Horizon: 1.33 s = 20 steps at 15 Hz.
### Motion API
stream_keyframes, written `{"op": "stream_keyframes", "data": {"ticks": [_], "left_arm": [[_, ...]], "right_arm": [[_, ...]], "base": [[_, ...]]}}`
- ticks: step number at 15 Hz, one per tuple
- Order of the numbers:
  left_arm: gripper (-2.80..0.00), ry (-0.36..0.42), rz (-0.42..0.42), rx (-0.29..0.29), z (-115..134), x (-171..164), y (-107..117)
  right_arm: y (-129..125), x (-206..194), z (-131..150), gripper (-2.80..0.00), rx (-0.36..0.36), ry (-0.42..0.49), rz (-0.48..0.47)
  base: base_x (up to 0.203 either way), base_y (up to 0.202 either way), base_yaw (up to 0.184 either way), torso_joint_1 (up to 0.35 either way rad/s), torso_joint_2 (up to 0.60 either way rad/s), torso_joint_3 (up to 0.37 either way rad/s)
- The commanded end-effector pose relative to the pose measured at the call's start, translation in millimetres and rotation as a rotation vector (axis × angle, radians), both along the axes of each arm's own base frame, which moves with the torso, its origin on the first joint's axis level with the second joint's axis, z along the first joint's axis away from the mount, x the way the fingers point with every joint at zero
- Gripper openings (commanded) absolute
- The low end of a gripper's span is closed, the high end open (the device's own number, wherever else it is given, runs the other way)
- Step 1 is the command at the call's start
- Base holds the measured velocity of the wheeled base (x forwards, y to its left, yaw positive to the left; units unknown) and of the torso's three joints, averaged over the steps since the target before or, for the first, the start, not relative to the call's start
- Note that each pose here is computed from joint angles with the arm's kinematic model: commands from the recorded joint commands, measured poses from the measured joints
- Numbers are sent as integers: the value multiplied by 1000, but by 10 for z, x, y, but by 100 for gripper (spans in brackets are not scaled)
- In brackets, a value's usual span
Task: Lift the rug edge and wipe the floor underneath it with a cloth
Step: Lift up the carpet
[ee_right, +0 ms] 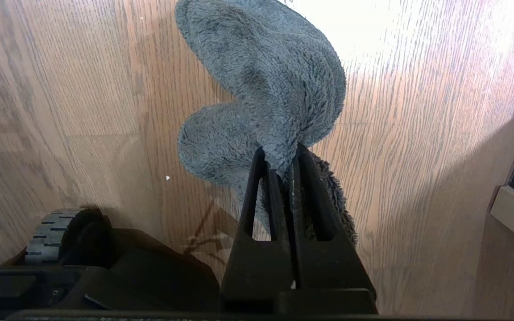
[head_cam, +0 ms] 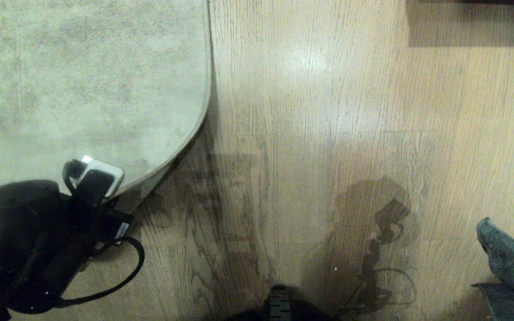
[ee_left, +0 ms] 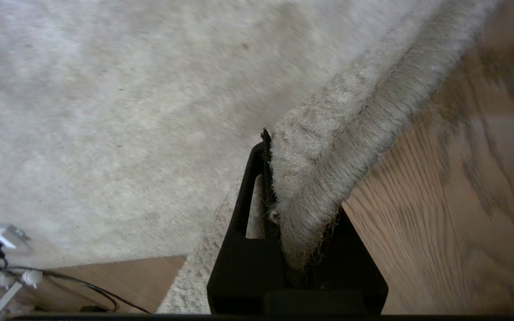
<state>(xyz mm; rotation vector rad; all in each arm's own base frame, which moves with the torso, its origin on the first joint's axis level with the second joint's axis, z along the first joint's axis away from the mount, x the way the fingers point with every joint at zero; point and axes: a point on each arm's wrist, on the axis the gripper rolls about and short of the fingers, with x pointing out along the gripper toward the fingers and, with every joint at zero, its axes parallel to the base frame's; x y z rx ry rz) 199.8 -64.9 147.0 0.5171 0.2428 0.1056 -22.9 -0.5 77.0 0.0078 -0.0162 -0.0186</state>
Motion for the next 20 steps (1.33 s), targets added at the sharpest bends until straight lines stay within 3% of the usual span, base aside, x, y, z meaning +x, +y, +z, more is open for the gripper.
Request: {"op": "stream_keyframes", "data": {"ticks": [1,6,8,14,20], "left_arm": [[-280,32,-29,2,63,-99,35],[-280,137,-91,16,145,-82,105],[-280,165,-115,56,182,-81,184],[-280,161,-135,154,265,-5,404],[-280,158,-127,154,271,-15,425]], "right_arm": [[0,1,1,-280,0,1,0],[0,1,1,-280,0,1,0],[0,1,1,-280,0,1,0],[0,1,1,-280,0,1,0],[0,1,1,-280,0,1,0]], "base": [[0,0,0,0,0,0],[0,0,0,0,0,0],[0,0,0,0,0,0],[0,0,0,0,0,0],[0,0,0,0,0,0]]}}
